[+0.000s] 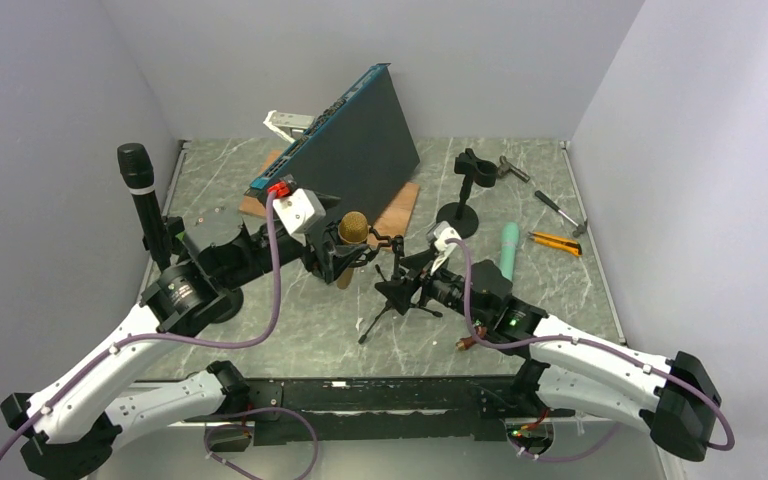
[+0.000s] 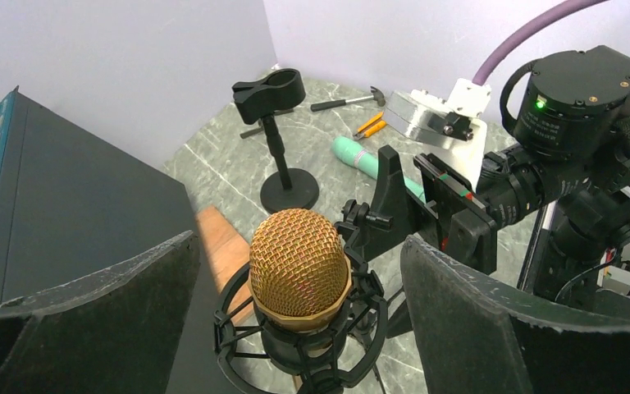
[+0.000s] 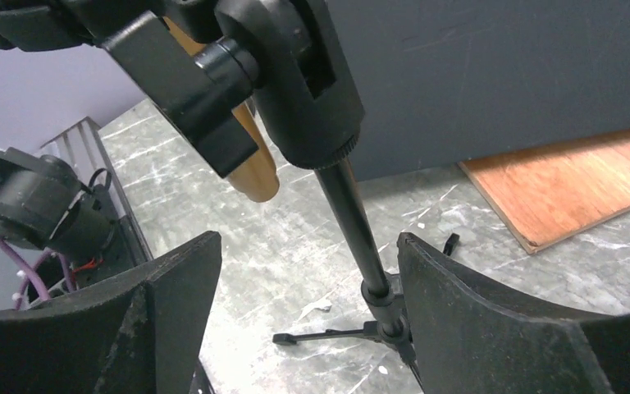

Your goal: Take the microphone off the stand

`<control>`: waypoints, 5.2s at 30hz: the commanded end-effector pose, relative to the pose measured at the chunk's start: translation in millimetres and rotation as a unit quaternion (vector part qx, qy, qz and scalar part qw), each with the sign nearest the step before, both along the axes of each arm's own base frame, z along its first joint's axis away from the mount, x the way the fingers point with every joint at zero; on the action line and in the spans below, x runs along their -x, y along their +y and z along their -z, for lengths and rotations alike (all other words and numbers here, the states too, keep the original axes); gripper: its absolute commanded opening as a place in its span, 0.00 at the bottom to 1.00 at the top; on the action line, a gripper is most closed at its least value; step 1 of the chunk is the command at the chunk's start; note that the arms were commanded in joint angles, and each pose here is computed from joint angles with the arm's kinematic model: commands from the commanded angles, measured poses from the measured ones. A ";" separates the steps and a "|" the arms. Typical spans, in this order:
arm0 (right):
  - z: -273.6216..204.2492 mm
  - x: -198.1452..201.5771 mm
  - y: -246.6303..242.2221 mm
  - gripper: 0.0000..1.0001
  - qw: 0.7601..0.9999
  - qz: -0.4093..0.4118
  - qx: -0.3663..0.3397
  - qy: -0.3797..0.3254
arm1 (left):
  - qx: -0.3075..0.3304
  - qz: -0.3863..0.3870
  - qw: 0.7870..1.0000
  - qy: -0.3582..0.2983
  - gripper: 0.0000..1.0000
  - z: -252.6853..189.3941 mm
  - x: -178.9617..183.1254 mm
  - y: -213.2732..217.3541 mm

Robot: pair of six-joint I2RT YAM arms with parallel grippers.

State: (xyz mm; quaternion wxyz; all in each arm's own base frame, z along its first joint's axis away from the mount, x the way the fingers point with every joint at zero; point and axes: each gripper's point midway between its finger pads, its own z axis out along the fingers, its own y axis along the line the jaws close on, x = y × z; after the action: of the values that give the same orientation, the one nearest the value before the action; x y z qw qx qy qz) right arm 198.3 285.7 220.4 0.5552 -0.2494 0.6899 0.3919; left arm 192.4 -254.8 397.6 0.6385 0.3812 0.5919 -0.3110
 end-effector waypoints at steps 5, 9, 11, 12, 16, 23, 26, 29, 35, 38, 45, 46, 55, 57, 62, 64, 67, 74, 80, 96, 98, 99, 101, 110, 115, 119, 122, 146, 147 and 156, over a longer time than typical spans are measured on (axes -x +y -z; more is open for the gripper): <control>-37.9 -16.2 -4.4 0.77 0.995 0.056 -0.042 -0.068 | 0.005 0.015 1.000 -0.010 0.84 -6.1 2.5 -5.9; -43.7 -15.5 -0.6 0.76 0.994 0.048 -0.056 -0.077 | -0.003 0.015 1.000 -0.006 0.84 -1.2 0.5 -8.9; -43.8 -16.4 3.0 0.76 0.995 0.044 -0.053 -0.077 | -0.007 0.015 1.000 -0.004 0.84 0.9 -0.1 -10.6; -44.5 -17.0 4.0 0.76 0.995 0.044 -0.053 -0.077 | -0.008 0.015 1.000 -0.004 0.85 2.2 -0.7 -11.1; -46.3 -17.5 5.1 0.76 0.994 0.044 -0.063 -0.081 | -0.016 0.006 1.000 0.000 0.89 8.0 -4.4 -12.5; -39.3 -21.4 6.8 0.67 0.994 0.049 -0.052 -0.077 | -0.027 0.007 1.000 0.012 0.79 16.0 -8.6 -18.4; -36.8 -23.5 7.1 0.64 0.995 0.052 -0.045 -0.077 | -0.035 -0.001 0.999 0.016 0.69 20.0 -13.1 -19.1; -35.3 -25.2 8.1 0.53 0.995 0.054 -0.041 -0.078 | -0.042 -0.007 0.999 0.020 0.48 22.9 -16.3 -19.8; -22.3 -27.8 11.6 0.18 0.996 0.053 -0.023 -0.074 | -0.035 -0.037 0.998 0.031 0.00 8.1 -25.5 -15.7; -13.0 -30.3 10.4 0.04 0.996 0.058 -0.010 -0.071 | -0.020 -0.047 0.998 0.031 0.00 -14.2 -25.1 -11.0; 3.8 -30.9 6.3 0.00 0.995 0.066 0.007 -0.068 | 0.016 -0.032 0.999 0.018 0.00 -73.0 -12.9 -6.8; 4.6 -31.2 5.9 0.00 0.995 0.068 0.010 -0.069 | 0.023 -0.031 0.999 0.016 0.00 -81.2 -12.3 -6.3; 14.5 -34.4 1.1 0.00 0.994 0.086 0.024 -0.066 | 0.087 -0.036 0.995 -0.043 0.00 -175.3 -1.3 10.6; 16.1 -35.5 1.0 0.00 0.994 0.088 0.026 -0.064 | 0.105 -0.043 0.992 -0.061 0.00 -196.6 2.1 18.9; 17.1 -39.4 -0.7 0.00 0.993 0.101 0.028 -0.062 | 0.145 -0.073 0.982 -0.094 0.00 -238.6 11.1 46.9; 18.3 -42.3 -4.4 0.00 0.991 0.114 0.029 -0.060 | 0.154 -0.077 0.980 -0.100 0.00 -247.3 17.2 56.1; 17.3 -46.7 -14.2 0.00 0.988 0.144 0.022 -0.055 | 0.165 -0.110 0.975 -0.101 0.00 -247.7 19.3 77.0; -2.4 -46.8 -42.9 0.00 0.978 0.190 0.000 -0.088 | 0.116 -0.211 0.970 -0.038 0.00 -160.4 -2.2 104.5; -12.1 -47.7 -67.8 0.00 0.968 0.230 0.009 -0.103 | 0.049 -0.297 0.950 0.082 0.00 -37.7 -23.3 113.0; -13.8 -30.8 -75.3 0.00 0.971 0.203 -0.019 -0.123 | -0.069 -0.254 0.923 0.281 0.00 173.2 -63.3 32.7; -12.0 -30.0 -75.0 0.00 0.972 0.201 -0.019 -0.123 | -0.073 -0.243 0.921 0.297 0.00 187.9 -66.5 21.0; -11.2 -29.7 -74.9 0.00 0.972 0.200 -0.019 -0.124 | -0.079 -0.240 0.919 0.304 0.00 194.4 -69.1 15.9; -9.6 -28.7 -74.2 0.00 0.972 0.197 -0.019 -0.124 | -0.096 -0.240 0.913 0.317 0.00 209.4 -74.6 8.4; -8.9 -22.6 -67.3 0.00 0.977 0.170 -0.018 -0.124 | -0.155 -0.278 0.883 0.345 0.00 272.0 -102.1 -3.9; -7.0 -21.3 -63.6 0.00 0.979 0.161 -0.021 -0.122 | -0.177 -0.286 0.874 0.351 0.00 291.6 -110.1 -7.6; -2.5 -21.1 -57.1 0.00 0.982 0.149 -0.014 -0.118 | -0.184 -0.286 0.871 0.355 0.03 298.3 -109.6 -7.4; -0.5 -22.5 -57.2 0.00 0.981 0.153 -0.011 -0.118 | -0.180 -0.286 0.873 0.353 0.22 297.2 -108.2 -5.5; 3.7 -25.8 -55.3 0.00 0.983 0.163 -0.009 -0.083 | -0.093 -0.239 0.913 0.316 0.60 238.3 -76.0 8.6; 4.4 -27.0 -56.8 0.00 0.982 0.168 -0.007 -0.080 | -0.086 -0.240 0.915 0.313 0.60 233.9 -74.0 11.2; 14.7 -33.8 -57.4 0.00 0.980 0.183 0.028 -0.067 | 0.000 -0.258 0.930 0.261 0.62 166.8 -49.0 51.5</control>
State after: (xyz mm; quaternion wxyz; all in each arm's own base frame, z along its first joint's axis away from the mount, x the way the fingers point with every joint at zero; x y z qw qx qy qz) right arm 226.8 229.5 230.3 0.6870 -0.1529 0.6515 0.2831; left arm 248.5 -219.8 198.8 0.4801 0.1515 0.8378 -0.2114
